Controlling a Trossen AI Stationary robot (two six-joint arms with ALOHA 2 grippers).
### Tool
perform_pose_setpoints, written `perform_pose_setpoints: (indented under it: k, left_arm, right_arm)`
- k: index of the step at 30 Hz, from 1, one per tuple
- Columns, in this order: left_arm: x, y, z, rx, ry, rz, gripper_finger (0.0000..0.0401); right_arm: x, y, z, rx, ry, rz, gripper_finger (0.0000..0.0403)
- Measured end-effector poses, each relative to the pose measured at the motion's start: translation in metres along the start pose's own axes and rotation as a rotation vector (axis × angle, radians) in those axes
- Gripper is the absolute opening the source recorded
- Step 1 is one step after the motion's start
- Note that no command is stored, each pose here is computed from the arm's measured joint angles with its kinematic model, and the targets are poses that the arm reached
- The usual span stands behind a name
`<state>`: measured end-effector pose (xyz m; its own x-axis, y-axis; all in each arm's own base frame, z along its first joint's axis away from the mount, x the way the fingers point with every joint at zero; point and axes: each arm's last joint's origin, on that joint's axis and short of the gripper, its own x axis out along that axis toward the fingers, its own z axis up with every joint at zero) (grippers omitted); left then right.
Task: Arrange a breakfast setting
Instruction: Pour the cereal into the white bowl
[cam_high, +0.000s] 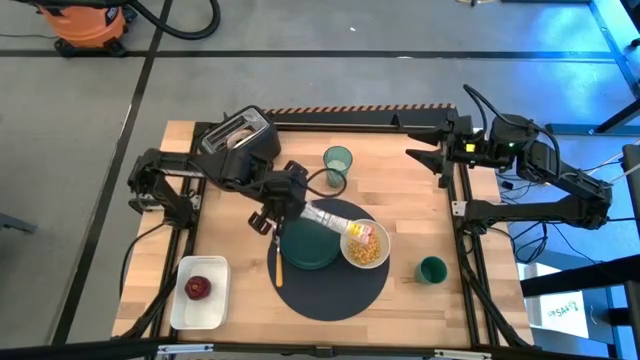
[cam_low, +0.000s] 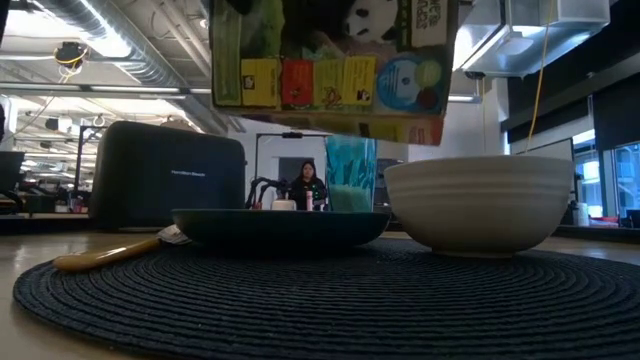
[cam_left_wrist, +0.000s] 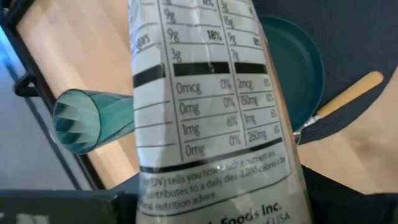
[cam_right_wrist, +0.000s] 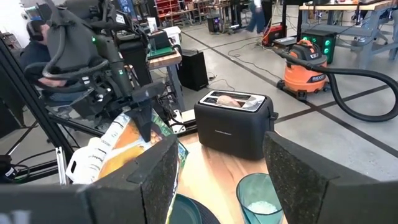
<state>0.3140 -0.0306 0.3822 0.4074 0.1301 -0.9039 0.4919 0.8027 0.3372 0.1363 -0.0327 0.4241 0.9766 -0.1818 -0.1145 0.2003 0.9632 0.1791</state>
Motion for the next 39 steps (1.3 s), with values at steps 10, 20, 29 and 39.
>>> perform_pose_setpoints:
  k: [10,20,29,39]
  left_arm:
    - [0.002,0.009,-0.007,-0.055,-0.002,-0.036,0.0169]
    - [0.002,0.015,-0.011,-0.129,-0.017,-0.066,0.0169]
    - [0.013,0.011,-0.013,-0.162,-0.055,-0.078,0.0169]
    - [0.007,0.0,-0.035,-0.228,-0.209,-0.007,0.0169]
  right_arm:
    - [-0.007,0.002,0.0,0.002,-0.004,0.035,0.0225]
    - [-0.017,0.002,0.0,0.002,-0.011,0.036,0.0225]
    - [-0.03,0.003,0.001,0.001,-0.039,0.042,0.0225]
    - [-0.037,0.004,0.001,-0.006,-0.052,0.043,0.0225]
